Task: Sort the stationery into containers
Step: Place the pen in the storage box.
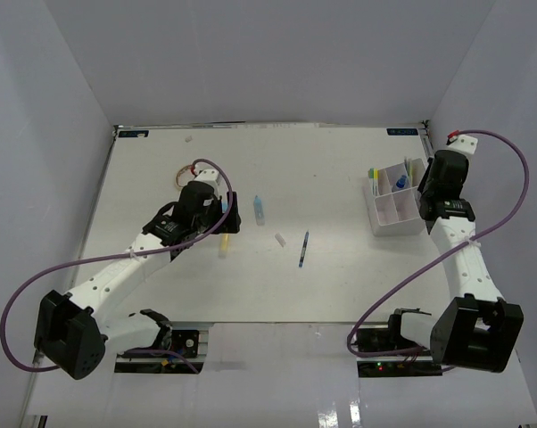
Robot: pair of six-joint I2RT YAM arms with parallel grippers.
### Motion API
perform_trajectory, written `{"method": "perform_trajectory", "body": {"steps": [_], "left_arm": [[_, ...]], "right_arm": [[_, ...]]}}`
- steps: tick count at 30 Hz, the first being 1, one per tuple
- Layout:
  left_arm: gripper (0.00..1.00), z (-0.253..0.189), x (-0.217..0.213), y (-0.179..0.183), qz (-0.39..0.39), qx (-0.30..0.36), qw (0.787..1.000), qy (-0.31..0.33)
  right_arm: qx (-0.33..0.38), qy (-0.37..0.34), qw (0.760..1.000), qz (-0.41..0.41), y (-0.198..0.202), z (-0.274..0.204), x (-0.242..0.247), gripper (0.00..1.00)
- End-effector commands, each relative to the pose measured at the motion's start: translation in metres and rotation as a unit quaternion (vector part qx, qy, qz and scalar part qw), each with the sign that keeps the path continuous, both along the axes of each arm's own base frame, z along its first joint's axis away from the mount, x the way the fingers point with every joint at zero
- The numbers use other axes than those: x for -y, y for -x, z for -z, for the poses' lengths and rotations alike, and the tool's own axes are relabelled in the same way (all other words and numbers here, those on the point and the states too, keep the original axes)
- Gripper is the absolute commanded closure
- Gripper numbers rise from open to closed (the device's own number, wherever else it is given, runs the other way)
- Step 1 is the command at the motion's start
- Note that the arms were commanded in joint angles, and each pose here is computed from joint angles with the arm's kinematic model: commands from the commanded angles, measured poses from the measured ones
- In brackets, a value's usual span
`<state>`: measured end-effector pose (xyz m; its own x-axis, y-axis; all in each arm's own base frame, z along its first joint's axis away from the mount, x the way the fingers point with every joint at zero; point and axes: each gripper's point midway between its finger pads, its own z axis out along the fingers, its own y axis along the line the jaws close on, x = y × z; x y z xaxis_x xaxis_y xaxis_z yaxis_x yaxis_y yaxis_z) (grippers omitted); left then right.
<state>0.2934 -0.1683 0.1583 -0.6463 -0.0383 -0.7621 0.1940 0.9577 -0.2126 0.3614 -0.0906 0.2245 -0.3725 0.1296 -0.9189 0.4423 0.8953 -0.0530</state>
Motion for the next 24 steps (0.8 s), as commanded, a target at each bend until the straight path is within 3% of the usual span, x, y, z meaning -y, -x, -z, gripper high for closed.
{"method": "perform_trajectory", "body": {"steps": [1, 3, 6, 14, 17, 20, 24], "left_arm": [[0.02, 0.0, -0.002, 0.002, -0.002, -0.001, 1.0, 0.002], [0.02, 0.002, -0.003, 0.002, -0.003, -0.004, 1.0, 0.001], [0.02, 0.003, -0.002, 0.002, 0.0, -0.005, 1.0, 0.002], [0.02, 0.003, 0.017, 0.002, 0.018, -0.025, 0.999, 0.038], [0.02, -0.004, 0.035, 0.006, 0.031, -0.038, 0.997, 0.067], [0.02, -0.013, 0.061, 0.013, 0.04, -0.043, 0.995, 0.086], [0.02, -0.011, 0.102, 0.025, 0.047, -0.059, 0.994, 0.084]], "right_arm": [[0.016, -0.016, 1.0, 0.0, -0.012, -0.001, 0.0, 0.75], [0.002, -0.022, 1.0, -0.007, -0.016, 0.009, -0.003, 0.56], [-0.005, -0.026, 1.0, -0.007, -0.015, 0.015, -0.004, 0.41], [0.065, -0.052, 0.994, -0.073, 0.001, -0.035, -0.031, 0.19], [0.12, -0.073, 0.982, -0.129, 0.014, -0.064, -0.054, 0.02], [0.181, -0.087, 0.965, -0.172, 0.031, -0.089, -0.073, 0.1], [0.223, -0.099, 0.943, -0.225, 0.05, -0.111, -0.096, 0.1]]}}
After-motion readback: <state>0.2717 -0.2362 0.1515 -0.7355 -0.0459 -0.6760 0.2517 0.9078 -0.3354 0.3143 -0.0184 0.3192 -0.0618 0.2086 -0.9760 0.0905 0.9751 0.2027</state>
